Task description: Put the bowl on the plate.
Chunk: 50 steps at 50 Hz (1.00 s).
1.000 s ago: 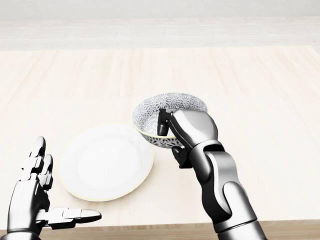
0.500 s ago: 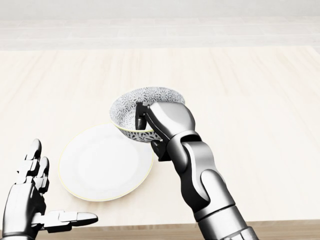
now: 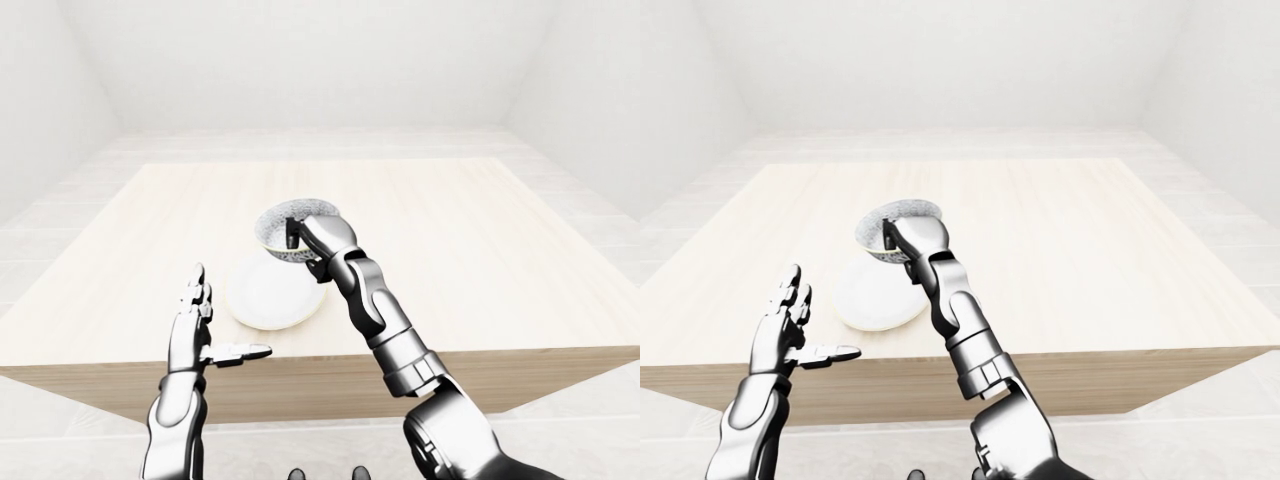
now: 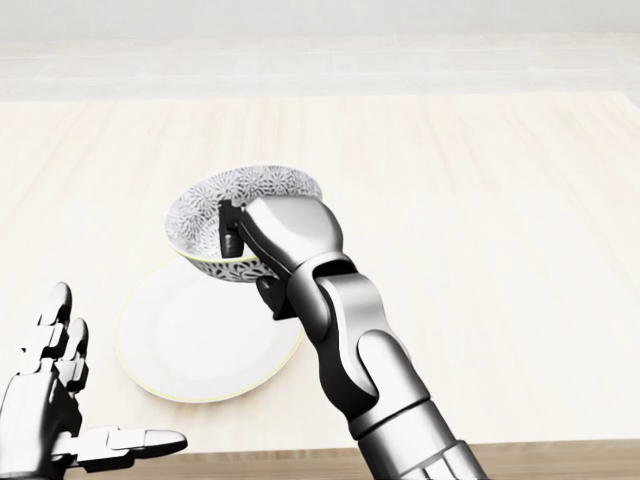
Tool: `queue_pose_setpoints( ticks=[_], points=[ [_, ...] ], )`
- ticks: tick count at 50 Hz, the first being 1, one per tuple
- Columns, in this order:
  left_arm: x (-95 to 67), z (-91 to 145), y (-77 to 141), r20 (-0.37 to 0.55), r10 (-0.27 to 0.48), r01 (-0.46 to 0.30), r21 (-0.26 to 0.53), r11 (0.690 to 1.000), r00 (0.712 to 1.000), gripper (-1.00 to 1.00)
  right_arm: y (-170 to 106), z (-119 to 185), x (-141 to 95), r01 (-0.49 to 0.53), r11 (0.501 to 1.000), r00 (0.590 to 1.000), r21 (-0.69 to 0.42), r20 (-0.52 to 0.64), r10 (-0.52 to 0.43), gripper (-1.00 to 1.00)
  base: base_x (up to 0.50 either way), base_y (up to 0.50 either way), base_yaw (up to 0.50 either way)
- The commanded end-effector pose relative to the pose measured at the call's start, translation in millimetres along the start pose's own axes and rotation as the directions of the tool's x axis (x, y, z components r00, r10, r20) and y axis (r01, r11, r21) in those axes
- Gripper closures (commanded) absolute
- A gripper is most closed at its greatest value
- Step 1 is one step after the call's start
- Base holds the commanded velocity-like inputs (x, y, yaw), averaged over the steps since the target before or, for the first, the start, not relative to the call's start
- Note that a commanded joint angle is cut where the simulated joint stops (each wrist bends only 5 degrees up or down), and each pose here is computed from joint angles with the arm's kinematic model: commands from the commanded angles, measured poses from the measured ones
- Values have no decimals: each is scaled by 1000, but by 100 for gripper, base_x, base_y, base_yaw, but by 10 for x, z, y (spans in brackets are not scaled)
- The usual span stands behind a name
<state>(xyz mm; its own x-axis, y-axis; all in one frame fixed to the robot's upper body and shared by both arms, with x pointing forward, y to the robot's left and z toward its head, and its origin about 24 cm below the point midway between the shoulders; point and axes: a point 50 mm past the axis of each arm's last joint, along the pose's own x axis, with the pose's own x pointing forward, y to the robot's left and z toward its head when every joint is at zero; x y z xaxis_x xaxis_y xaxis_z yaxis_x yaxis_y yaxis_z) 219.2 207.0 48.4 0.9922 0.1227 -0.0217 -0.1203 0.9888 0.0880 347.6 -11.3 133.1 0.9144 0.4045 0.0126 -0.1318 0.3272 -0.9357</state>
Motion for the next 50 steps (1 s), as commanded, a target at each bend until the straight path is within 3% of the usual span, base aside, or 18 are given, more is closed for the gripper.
queue_pose_setpoints(
  ticks=[1, 29, 50],
  points=[
    [-21, 8, 24, 1, 5, -5, 1, 1000, 1000, -100, -10, 200, 18, 22, 1000, 999, 5, 49, -22, 100, 0, 0, 0],
    [-18, 97, 50, 32, 12, -12, 7, 1000, 999, -100, 282, 336, 78, -33, 999, 998, 40, 54, 31, 100, 0, 0, 0],
    [-56, 39, 64, 7, 14, -14, 4, 1000, 1000, -100, 495, 448, 61, -75, 996, 995, 40, 66, 72, 100, 0, 0, 0]
  ],
)
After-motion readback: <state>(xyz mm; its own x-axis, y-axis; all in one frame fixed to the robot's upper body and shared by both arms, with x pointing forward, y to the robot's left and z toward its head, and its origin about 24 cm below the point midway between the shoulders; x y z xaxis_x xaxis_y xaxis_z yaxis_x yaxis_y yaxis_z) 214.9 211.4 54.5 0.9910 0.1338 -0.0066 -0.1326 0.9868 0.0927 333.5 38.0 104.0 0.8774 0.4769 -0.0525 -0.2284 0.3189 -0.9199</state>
